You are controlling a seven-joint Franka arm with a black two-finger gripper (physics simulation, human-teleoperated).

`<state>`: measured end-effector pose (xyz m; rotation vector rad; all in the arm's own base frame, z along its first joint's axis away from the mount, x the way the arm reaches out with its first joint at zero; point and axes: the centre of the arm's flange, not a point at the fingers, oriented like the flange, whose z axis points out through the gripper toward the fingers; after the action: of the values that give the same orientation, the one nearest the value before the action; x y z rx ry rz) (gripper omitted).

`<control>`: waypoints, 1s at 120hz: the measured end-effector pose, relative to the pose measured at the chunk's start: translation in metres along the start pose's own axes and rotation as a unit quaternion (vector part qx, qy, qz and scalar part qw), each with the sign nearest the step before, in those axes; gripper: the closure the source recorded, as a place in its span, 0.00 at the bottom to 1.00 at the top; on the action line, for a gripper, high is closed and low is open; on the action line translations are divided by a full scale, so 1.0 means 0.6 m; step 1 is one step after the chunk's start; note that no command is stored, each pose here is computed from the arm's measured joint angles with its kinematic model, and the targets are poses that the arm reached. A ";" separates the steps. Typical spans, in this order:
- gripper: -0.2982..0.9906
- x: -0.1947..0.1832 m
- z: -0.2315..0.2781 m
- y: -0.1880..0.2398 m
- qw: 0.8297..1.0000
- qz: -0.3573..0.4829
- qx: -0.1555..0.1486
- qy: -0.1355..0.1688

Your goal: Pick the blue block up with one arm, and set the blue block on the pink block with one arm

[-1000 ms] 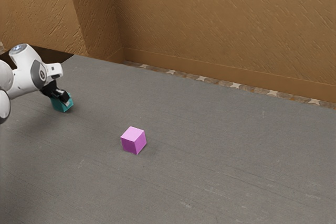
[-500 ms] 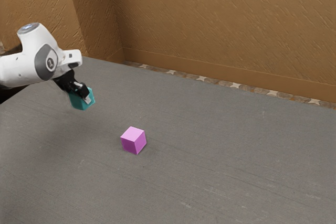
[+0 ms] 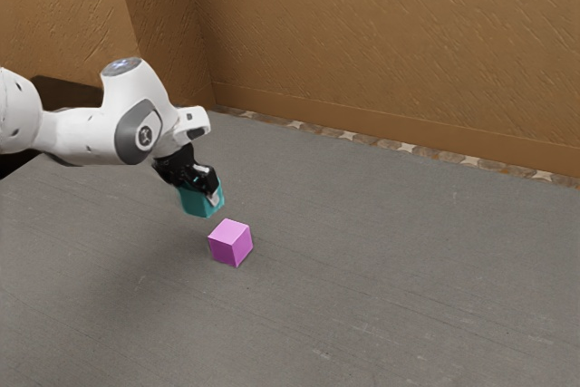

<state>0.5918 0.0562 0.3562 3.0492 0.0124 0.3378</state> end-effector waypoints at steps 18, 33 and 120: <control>0.47 0.001 0.027 0.021 1.000 -0.019 -0.003 -0.005; 0.47 0.000 0.042 0.028 0.999 -0.035 -0.005 -0.007; 0.46 -0.026 0.046 0.093 0.998 -0.062 0.007 -0.006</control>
<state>0.5827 -0.0015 0.3300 3.0455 0.2021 0.3105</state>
